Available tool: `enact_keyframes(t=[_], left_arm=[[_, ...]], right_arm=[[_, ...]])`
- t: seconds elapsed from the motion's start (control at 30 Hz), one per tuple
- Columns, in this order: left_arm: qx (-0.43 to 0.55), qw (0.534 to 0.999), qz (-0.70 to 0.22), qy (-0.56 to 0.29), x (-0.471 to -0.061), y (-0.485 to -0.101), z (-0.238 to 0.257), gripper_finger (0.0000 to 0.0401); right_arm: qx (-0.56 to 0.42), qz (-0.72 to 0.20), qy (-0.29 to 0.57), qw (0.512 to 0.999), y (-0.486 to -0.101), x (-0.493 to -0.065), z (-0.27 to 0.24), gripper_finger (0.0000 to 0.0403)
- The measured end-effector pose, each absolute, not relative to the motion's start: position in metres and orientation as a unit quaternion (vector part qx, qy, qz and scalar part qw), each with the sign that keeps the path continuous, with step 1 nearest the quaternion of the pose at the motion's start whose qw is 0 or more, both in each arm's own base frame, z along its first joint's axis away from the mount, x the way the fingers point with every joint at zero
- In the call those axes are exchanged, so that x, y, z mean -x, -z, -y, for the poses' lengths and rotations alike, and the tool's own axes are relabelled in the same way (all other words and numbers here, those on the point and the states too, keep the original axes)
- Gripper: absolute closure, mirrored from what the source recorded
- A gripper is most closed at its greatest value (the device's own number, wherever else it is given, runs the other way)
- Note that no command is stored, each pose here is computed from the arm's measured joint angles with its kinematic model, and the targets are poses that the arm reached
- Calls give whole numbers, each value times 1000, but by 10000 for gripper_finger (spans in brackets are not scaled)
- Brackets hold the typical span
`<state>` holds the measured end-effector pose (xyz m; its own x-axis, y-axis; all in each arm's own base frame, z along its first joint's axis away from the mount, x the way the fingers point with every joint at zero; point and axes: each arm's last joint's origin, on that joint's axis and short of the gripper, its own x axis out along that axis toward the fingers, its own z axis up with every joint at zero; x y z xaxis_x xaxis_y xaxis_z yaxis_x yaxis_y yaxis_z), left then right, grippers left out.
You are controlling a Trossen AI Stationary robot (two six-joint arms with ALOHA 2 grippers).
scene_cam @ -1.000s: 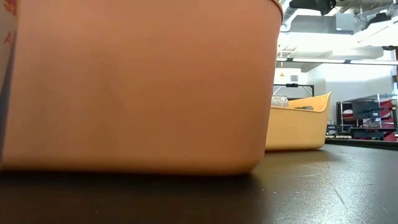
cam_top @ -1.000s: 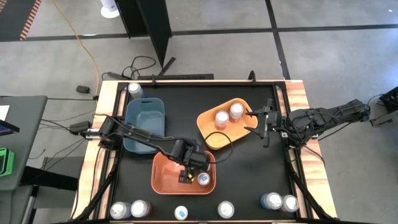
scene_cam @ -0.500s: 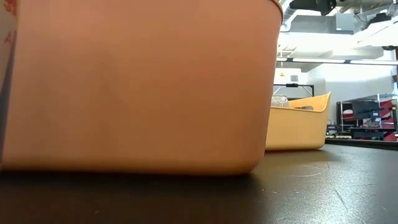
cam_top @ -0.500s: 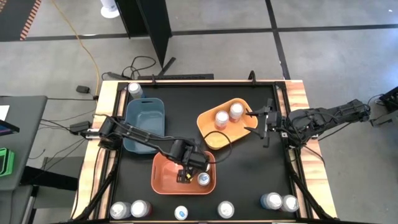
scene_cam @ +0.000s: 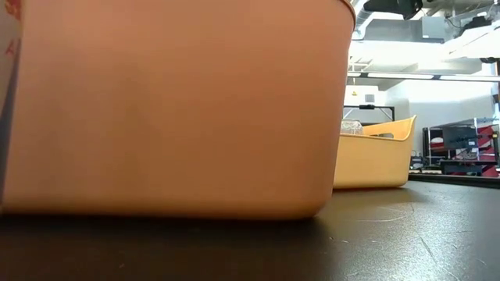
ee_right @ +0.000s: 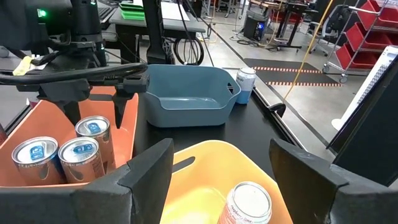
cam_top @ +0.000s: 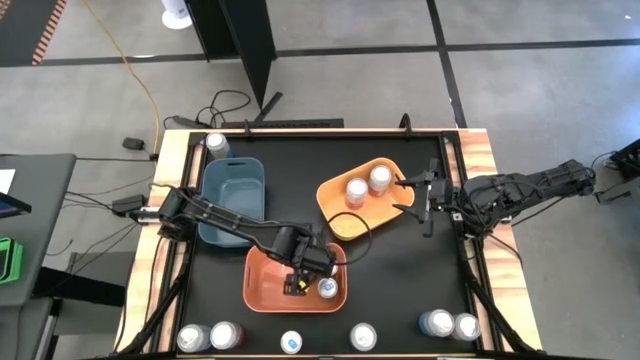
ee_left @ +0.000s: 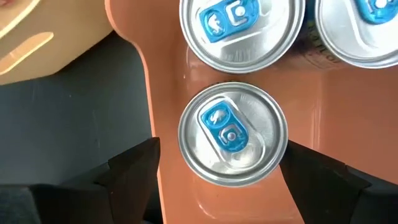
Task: Sort soda cans
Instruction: Put the blue soda can into the orange bin
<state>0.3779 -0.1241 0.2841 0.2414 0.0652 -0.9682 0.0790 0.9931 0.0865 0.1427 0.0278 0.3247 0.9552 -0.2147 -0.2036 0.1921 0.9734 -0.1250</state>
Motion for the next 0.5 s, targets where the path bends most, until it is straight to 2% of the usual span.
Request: enact_keyframes(t=[0.27,0.5], left_arm=[[-63,771,-634,-3,-373,-284,122,82],[-54,781,-622,-5,-366,-296,121,82]], right_arm=[[52,-108,103,987,-325,-143,-28,121],[52,-108,103,987,-325,-143,-28,121]])
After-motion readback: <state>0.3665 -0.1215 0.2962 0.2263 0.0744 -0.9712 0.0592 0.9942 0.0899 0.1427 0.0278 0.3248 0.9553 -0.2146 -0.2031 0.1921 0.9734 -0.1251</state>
